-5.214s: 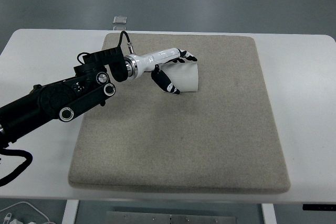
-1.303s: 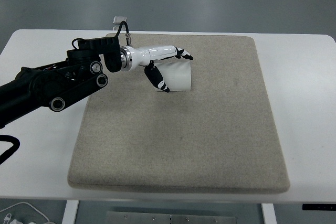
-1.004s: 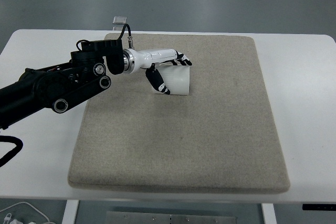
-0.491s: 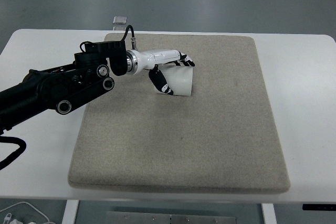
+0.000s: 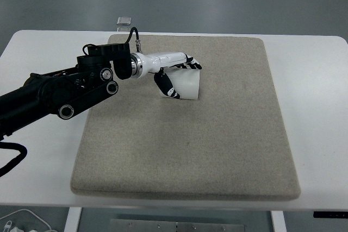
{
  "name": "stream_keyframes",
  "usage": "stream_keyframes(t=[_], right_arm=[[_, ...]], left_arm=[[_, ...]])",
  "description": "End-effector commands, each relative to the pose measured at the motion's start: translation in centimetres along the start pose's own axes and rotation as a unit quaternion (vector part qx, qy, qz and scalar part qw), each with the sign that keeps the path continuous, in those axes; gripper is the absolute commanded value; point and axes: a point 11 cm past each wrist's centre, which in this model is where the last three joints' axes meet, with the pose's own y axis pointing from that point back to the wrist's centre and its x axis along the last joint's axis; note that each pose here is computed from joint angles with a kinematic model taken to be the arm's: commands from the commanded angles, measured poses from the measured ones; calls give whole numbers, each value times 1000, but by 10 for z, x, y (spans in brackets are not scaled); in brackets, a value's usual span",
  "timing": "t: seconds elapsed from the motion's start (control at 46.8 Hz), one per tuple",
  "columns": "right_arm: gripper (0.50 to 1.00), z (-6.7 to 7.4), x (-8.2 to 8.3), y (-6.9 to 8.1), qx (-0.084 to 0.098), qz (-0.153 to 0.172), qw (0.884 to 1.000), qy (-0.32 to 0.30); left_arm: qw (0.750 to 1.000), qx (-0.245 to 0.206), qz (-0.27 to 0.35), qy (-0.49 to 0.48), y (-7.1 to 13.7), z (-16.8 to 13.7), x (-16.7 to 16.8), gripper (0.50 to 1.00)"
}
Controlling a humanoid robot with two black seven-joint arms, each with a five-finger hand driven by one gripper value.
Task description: Upright white cup
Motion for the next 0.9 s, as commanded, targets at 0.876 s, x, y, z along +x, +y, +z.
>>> stream_keyframes(t=[0.876], right_arm=[[930, 0, 0, 0, 0, 0, 1000, 0]], left_arm=[[954, -162, 78, 240, 21, 8, 21, 500]])
